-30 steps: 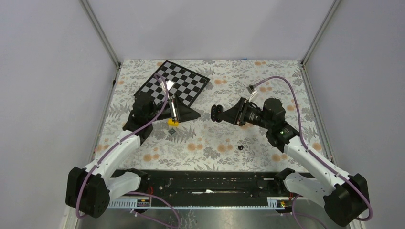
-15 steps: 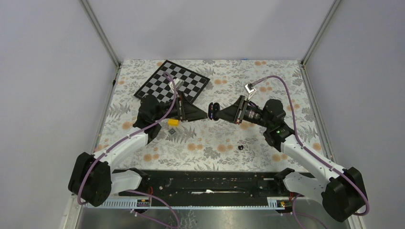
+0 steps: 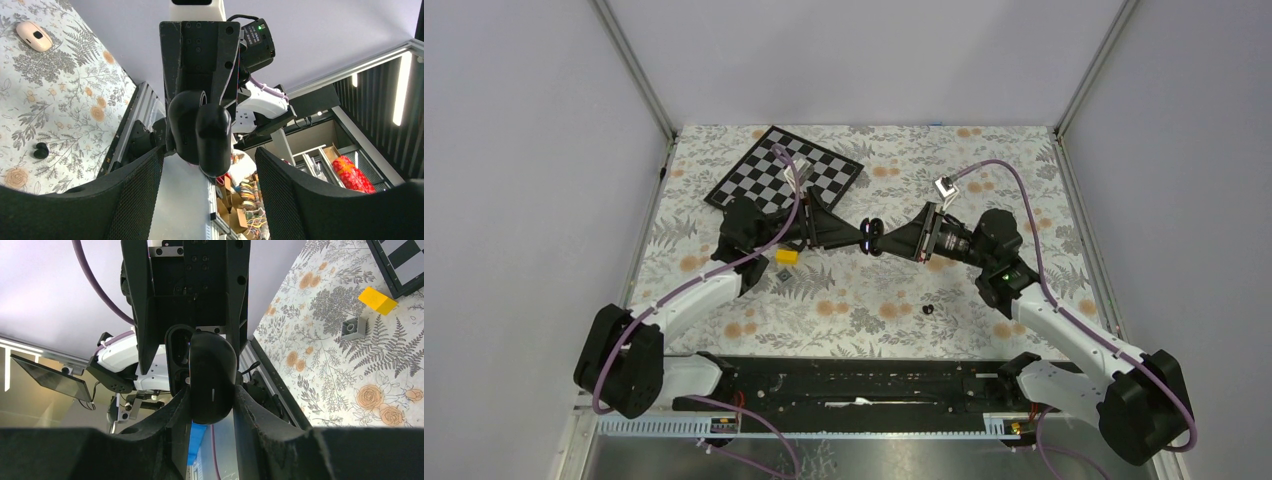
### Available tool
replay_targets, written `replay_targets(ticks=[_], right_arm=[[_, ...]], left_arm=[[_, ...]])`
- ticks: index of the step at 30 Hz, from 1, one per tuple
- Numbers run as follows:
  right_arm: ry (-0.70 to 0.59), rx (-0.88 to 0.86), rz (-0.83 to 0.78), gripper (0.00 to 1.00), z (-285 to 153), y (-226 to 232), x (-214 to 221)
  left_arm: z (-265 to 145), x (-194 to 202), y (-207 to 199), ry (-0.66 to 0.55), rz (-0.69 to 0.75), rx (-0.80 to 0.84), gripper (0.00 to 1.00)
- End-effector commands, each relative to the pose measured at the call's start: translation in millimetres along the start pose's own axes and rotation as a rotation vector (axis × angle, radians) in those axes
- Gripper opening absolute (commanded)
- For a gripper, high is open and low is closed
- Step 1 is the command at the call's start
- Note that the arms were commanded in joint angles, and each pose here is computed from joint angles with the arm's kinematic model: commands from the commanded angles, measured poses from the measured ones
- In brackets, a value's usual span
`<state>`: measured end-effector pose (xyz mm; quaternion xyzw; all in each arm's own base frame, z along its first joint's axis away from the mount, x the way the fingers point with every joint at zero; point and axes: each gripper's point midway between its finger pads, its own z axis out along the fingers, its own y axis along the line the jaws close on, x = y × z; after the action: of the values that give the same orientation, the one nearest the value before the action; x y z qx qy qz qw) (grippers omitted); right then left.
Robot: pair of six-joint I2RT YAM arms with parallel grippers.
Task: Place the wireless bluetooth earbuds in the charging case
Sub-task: Adjust the charging case.
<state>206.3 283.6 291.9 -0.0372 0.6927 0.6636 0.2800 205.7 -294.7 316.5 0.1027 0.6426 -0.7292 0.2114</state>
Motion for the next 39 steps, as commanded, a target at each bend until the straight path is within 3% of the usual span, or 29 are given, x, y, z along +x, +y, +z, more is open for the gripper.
replay_targets(ticks=[1,21,39], right_arm=[[0.003,-0.057,-0.038,0.00,-2.6,13.3,-0.4],[0.014,-0.072,-0.037,0.00,-2.9,17.9,0.5],[0.029,-0.066,-0.022,0.00,-1.3,11.7,3.3]], left_arm=[[8.3,-5.5,-25.7,0.008,0.099,0.067,0.69],[15.5,-5.4,-19.5,0.023,0.123,0.007,0.49],[17.2,-6.7,-17.0,0.019,0.104,0.011,0.07]])
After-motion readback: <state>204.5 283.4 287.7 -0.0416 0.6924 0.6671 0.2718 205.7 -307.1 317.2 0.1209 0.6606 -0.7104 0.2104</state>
